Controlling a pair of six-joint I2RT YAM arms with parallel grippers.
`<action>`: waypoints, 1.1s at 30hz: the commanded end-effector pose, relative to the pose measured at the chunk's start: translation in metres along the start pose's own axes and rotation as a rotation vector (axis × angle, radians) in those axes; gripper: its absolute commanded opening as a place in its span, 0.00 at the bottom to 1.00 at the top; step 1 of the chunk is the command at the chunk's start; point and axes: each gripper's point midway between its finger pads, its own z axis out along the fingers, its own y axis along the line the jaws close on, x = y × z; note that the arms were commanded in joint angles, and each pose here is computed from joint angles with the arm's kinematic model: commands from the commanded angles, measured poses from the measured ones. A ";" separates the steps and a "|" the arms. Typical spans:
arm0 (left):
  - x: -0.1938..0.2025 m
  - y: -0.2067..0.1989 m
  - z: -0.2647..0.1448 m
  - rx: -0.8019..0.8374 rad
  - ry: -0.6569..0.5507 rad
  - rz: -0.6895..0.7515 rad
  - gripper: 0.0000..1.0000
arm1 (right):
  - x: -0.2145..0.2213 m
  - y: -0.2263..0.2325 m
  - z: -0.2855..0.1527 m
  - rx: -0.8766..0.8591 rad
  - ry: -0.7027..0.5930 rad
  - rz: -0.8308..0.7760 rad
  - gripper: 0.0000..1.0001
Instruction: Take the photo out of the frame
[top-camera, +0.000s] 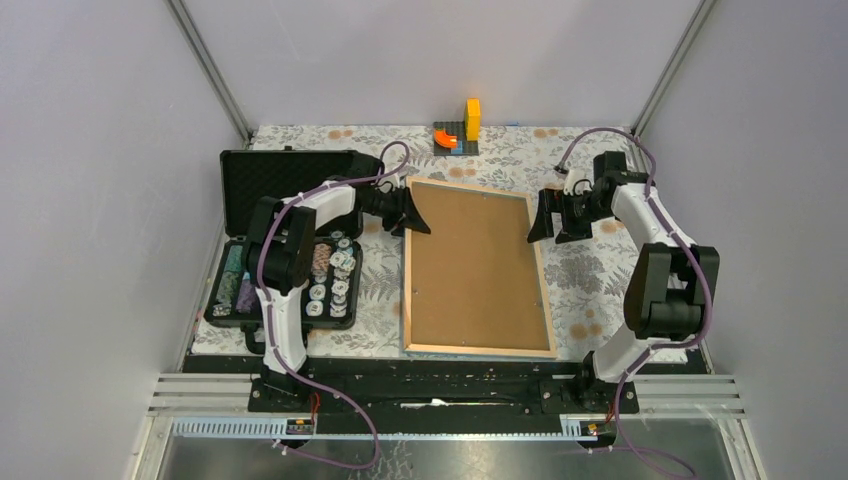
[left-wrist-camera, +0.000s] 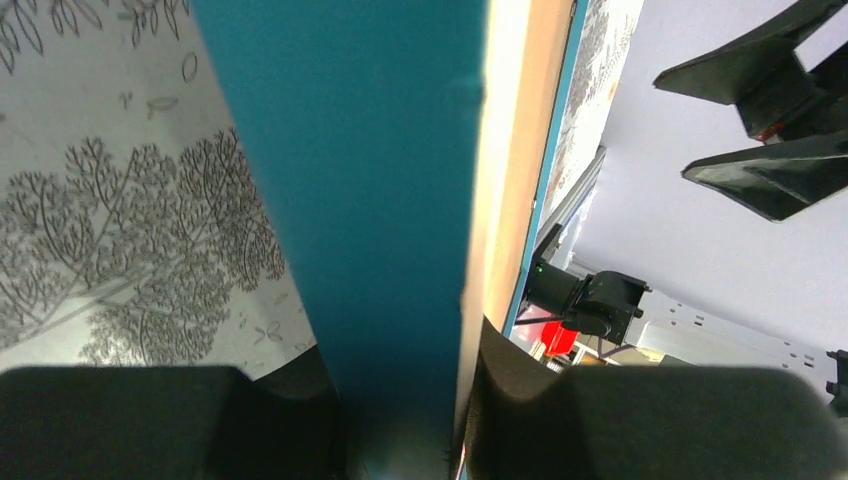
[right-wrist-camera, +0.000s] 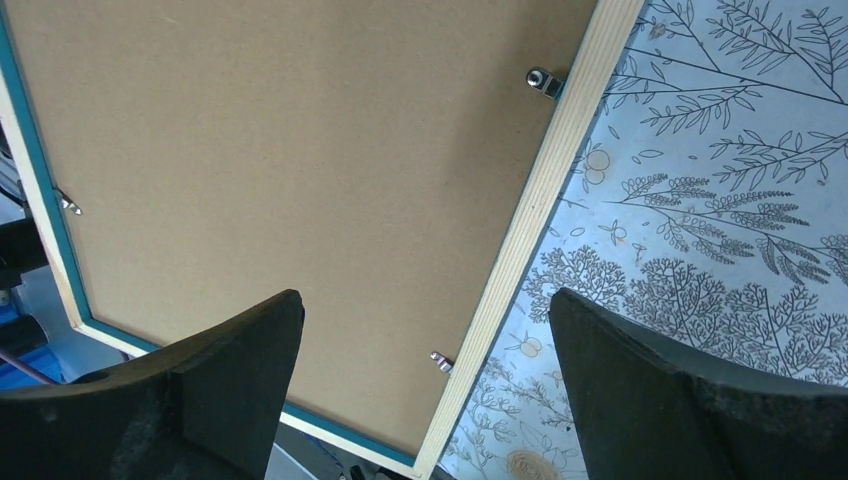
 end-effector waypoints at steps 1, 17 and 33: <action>-0.089 0.049 -0.004 -0.284 -0.318 0.218 0.22 | -0.015 -0.007 0.006 0.010 -0.020 -0.017 1.00; -0.116 -0.014 -0.073 -0.454 -0.496 0.445 0.89 | -0.025 -0.013 0.003 0.046 -0.042 -0.008 1.00; -0.050 -0.104 -0.137 -0.583 -0.623 0.969 0.99 | -0.098 -0.027 -0.050 0.267 -0.305 -0.124 1.00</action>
